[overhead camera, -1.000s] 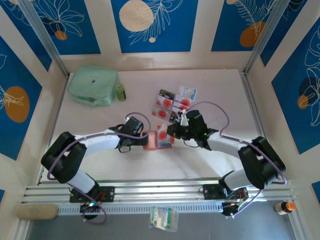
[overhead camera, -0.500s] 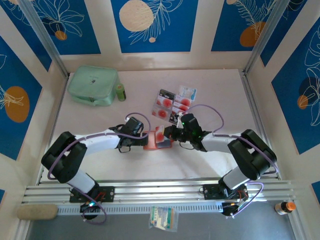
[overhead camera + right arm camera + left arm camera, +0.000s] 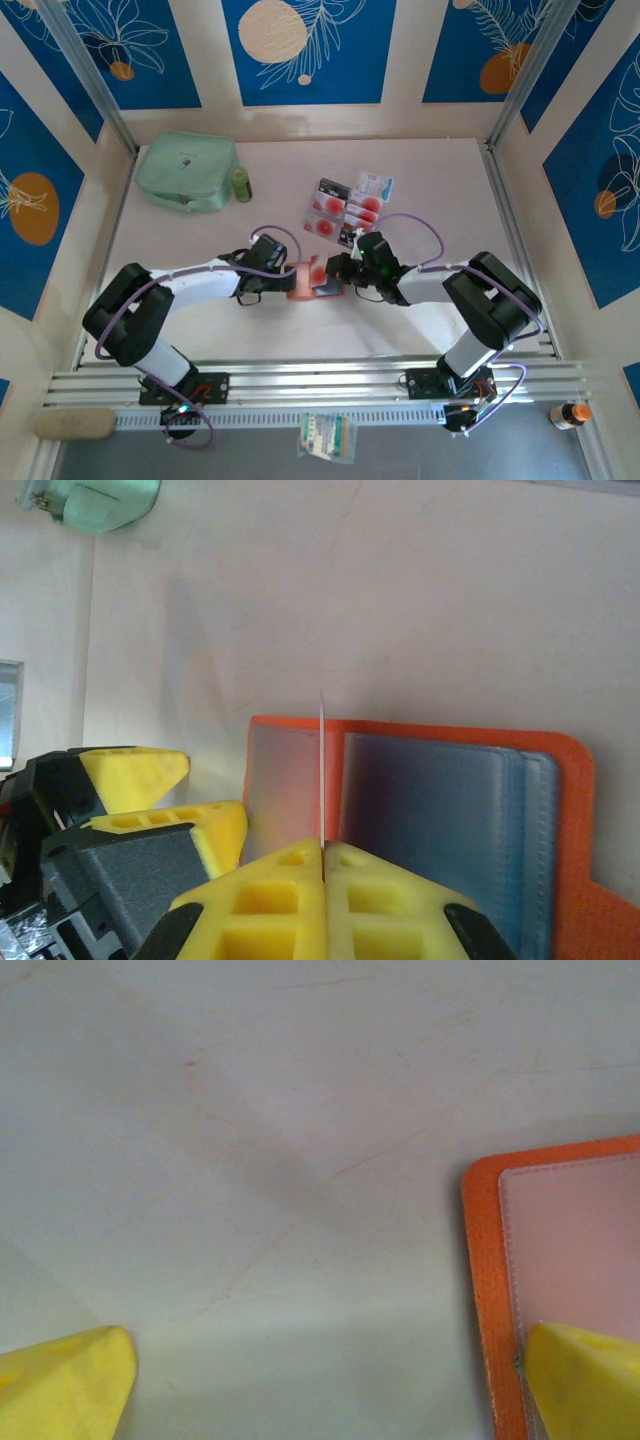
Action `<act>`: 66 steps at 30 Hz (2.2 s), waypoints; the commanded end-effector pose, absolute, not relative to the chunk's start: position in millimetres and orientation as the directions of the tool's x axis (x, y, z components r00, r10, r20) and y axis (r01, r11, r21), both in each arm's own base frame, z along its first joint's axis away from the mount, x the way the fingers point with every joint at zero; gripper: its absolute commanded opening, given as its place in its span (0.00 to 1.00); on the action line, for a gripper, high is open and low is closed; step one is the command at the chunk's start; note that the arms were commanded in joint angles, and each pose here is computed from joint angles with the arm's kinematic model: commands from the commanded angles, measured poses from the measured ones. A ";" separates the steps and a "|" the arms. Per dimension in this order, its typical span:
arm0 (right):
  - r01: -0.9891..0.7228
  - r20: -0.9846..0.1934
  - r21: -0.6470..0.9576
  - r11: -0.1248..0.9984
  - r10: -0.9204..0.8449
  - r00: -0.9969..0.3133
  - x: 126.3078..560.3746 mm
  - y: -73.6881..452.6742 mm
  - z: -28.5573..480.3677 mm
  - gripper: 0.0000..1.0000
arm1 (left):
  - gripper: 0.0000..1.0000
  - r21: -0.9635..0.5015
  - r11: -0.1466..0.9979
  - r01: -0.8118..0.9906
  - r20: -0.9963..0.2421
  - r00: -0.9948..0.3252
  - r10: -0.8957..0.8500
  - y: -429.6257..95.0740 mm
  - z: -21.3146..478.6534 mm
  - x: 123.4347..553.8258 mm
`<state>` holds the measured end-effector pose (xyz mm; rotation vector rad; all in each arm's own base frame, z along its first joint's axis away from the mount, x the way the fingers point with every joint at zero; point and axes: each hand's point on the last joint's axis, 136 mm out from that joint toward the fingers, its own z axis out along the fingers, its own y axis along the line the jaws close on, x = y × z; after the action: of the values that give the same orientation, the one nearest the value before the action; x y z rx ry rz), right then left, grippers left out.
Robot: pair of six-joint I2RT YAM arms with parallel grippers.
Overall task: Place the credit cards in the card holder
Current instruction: Insert the credit card into the card slot.
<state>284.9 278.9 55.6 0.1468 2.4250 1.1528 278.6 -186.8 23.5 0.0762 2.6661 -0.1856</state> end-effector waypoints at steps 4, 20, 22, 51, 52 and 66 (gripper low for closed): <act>-0.078 -0.348 0.754 0.653 0.295 -0.890 283.3 277.3 46.2 0.00 | 1.00 -0.095 0.993 0.069 -0.432 -0.901 0.021 -178.7 15.9 271.5; -0.062 -0.321 0.765 0.641 0.296 -0.900 279.8 280.5 38.3 0.00 | 1.00 -0.118 0.990 0.075 -0.445 -0.895 0.014 -183.6 24.0 274.3; -0.062 -0.318 0.766 0.640 0.292 -0.902 278.3 281.6 37.0 0.00 | 1.00 -0.120 0.990 0.075 -0.447 -0.894 0.013 -184.4 24.2 274.3; -0.042 -0.281 0.748 0.662 0.260 -0.924 262.9 278.9 26.6 0.00 | 1.00 -0.110 0.991 0.071 -0.435 -0.900 0.016 -181.7 15.9 271.1; -0.041 -0.279 0.747 0.663 0.257 -0.925 261.9 278.6 25.9 0.00 | 1.00 -0.109 0.992 0.070 -0.434 -0.901 0.016 -181.1 15.3 270.7; -0.021 -0.249 0.739 0.673 0.245 -0.937 256.0 279.3 21.5 0.00 | 1.00 -0.111 0.991 0.069 -0.436 -0.900 0.014 -181.5 15.6 271.1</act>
<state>270.9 282.6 32.7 0.1744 2.4831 1.1632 279.1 -186.7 23.0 0.0747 2.6597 -0.1865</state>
